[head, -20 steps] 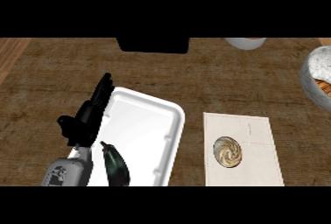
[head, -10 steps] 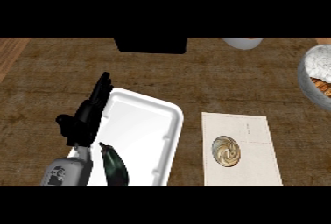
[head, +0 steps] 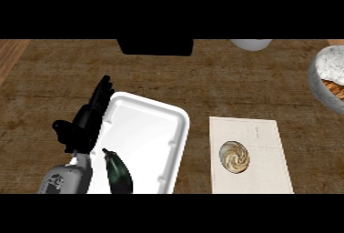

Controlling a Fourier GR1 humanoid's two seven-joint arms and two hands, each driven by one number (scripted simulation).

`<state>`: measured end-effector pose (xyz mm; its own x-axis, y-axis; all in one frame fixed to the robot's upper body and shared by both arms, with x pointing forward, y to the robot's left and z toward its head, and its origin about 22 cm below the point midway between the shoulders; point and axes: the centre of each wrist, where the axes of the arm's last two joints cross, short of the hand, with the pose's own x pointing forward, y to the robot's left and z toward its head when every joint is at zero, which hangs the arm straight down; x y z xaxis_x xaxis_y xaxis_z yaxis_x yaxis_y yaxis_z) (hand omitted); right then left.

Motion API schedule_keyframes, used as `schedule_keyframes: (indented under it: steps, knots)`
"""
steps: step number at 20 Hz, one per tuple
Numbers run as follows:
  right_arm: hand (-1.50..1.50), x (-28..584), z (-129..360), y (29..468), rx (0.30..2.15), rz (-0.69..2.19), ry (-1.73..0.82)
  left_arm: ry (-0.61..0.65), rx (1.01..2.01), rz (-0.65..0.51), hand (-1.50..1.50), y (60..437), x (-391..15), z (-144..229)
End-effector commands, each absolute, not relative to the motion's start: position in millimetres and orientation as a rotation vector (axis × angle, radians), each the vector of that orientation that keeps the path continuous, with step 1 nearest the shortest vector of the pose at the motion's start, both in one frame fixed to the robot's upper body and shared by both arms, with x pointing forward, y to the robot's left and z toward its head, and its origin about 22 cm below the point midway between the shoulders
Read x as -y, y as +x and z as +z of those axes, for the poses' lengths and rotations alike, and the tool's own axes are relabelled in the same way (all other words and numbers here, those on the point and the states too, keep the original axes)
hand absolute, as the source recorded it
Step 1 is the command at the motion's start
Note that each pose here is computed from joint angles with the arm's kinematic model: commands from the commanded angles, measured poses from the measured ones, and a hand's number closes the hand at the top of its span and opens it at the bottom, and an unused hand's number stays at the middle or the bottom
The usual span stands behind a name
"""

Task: Pick the croissant from the placemat and place it in the bowl

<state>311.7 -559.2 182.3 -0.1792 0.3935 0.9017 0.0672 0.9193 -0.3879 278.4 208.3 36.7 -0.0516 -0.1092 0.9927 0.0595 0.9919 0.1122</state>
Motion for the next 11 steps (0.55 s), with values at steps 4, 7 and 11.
schedule_keyframes:
  steps: [4, 7, 11]
  knots:
    - [-1.50, 577, 176, 287, 1.807, 0.319, -0.076, 0.036, 1.632, -0.122, 0.00, 276, -200, 29]
    - [-1.50, 574, 171, 290, 1.811, 0.327, -0.062, 0.029, 1.638, -0.120, 0.00, 282, -201, 43]
    - [-1.50, 578, 158, 280, 1.783, 0.340, -0.048, 0.056, 1.617, -0.123, 0.00, 279, -212, 42]
